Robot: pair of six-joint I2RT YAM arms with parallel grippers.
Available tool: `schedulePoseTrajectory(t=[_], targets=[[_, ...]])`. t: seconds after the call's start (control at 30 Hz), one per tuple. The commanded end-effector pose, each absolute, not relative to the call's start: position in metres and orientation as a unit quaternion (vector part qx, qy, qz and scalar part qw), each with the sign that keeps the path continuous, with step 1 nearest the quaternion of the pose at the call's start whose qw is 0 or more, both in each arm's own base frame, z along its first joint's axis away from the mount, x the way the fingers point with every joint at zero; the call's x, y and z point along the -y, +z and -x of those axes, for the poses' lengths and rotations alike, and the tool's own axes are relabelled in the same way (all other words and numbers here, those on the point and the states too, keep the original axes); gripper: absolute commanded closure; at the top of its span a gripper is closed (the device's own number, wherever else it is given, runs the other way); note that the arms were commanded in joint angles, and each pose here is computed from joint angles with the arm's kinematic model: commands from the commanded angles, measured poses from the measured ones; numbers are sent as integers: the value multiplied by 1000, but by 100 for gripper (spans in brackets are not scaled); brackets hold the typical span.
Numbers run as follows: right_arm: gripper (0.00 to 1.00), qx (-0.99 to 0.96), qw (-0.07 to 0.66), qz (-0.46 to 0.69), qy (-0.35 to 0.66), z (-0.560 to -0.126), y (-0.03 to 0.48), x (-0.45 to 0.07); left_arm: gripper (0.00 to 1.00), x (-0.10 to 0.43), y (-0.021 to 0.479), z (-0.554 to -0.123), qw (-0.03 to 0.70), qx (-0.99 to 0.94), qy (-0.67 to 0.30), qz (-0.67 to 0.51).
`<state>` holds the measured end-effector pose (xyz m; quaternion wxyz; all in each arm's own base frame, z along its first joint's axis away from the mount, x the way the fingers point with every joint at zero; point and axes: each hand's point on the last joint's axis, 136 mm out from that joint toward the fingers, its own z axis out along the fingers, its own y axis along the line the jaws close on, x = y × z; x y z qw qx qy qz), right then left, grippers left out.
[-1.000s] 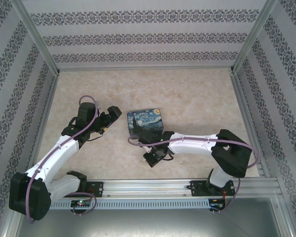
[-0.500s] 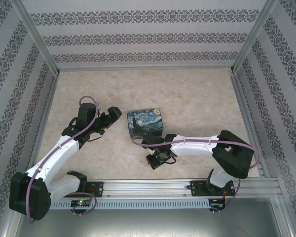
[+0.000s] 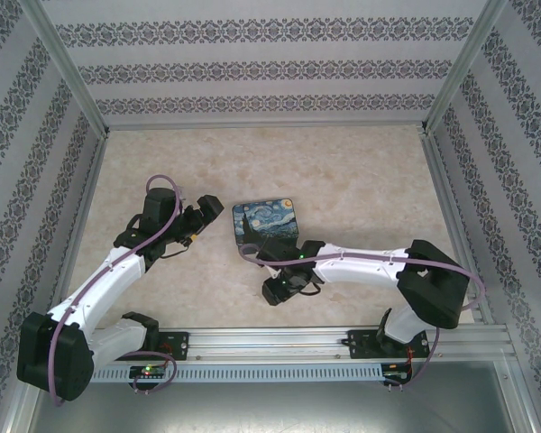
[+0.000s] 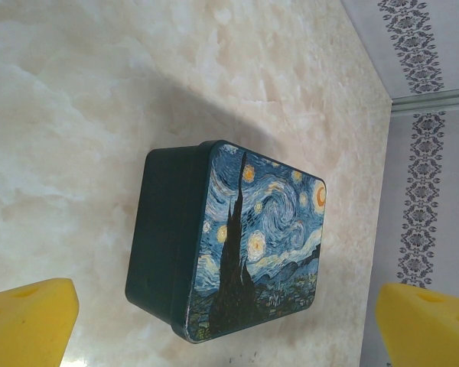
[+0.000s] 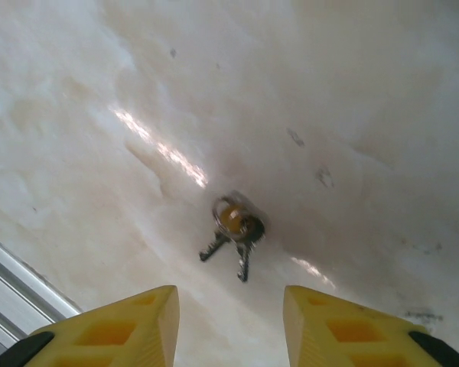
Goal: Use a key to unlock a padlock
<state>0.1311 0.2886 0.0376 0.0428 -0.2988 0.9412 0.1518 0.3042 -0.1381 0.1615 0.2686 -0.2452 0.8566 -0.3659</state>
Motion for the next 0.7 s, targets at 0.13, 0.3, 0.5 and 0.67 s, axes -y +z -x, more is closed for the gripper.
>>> schedulePoseTrajectory(t=[0.13,0.3,0.5,0.67], targets=[[60,-934,37,326,137,-140,30,-303,0,136,168,-310,278,-848,-375,252],[63,-934,31,333,126,-144,20,-306,0,136,169,-310,278,-848,-375,252],[79,-938,18,326,115,-142,9,-299,0,136,169,-309,278,-848,-375,252],[95,-952,21,285,114,-142,8,-286,0,136,168,-311,278,-847,-376,255]])
